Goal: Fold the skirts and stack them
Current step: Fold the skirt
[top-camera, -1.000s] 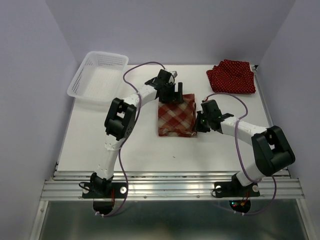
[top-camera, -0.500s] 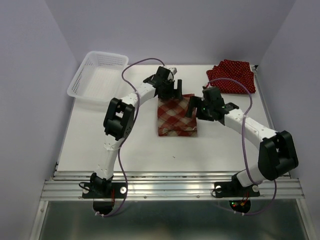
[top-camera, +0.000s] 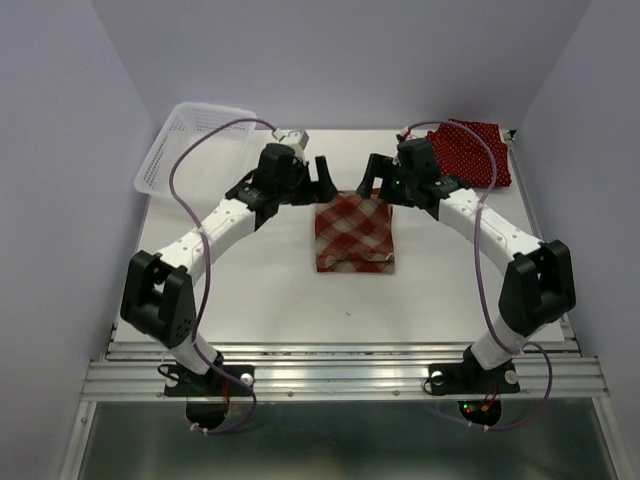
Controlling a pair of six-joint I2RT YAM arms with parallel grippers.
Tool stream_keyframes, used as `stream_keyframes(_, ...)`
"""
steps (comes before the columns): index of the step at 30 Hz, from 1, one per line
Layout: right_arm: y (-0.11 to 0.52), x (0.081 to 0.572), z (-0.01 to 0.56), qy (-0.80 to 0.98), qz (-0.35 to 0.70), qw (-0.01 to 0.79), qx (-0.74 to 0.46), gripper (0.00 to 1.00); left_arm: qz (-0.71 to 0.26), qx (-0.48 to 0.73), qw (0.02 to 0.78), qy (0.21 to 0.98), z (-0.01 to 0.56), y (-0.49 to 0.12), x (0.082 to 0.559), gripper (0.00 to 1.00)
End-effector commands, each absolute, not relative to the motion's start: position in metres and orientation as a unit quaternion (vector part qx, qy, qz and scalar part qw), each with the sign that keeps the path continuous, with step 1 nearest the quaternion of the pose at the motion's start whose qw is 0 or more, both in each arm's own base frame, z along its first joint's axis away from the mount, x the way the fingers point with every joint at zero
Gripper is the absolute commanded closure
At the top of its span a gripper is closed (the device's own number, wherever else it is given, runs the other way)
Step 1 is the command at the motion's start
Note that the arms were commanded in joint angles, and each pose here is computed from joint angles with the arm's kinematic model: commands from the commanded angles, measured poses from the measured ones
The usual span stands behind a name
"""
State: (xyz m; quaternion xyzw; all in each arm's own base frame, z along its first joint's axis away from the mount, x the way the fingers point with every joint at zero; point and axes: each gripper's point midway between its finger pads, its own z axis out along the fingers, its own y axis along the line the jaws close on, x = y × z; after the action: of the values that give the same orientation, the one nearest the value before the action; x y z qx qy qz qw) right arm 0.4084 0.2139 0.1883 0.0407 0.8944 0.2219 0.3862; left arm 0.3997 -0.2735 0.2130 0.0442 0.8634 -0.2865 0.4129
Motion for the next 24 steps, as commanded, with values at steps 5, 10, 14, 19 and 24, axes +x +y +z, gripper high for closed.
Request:
stream_keyframes(5,0.231,0.457,0.175,0.892,0.237,0.382,0.051,0.00,-0.329,0.071,0.343,0.877,0.143,-0.290,0.339,0.01)
stream_keyframes(10,0.226,0.474,0.140,0.904,0.221,0.359,0.072,0.00,-0.348,0.129,0.357,0.858,0.151,-0.317,0.321,0.01)
stream_keyframes(14,0.218,0.482,0.119,0.911,0.209,0.345,0.082,0.00,-0.337,0.142,0.346,0.864,0.132,-0.322,0.323,0.01)
stream_keyframes(19,0.217,0.486,0.086,0.923,0.204,0.316,0.083,0.00,-0.319,0.156,0.305,0.884,0.090,-0.324,0.321,0.01)
stream_keyframes(24,0.211,0.492,0.067,0.928,0.201,0.301,0.088,0.00,-0.320,0.178,0.259,0.894,0.055,-0.324,0.295,0.01)
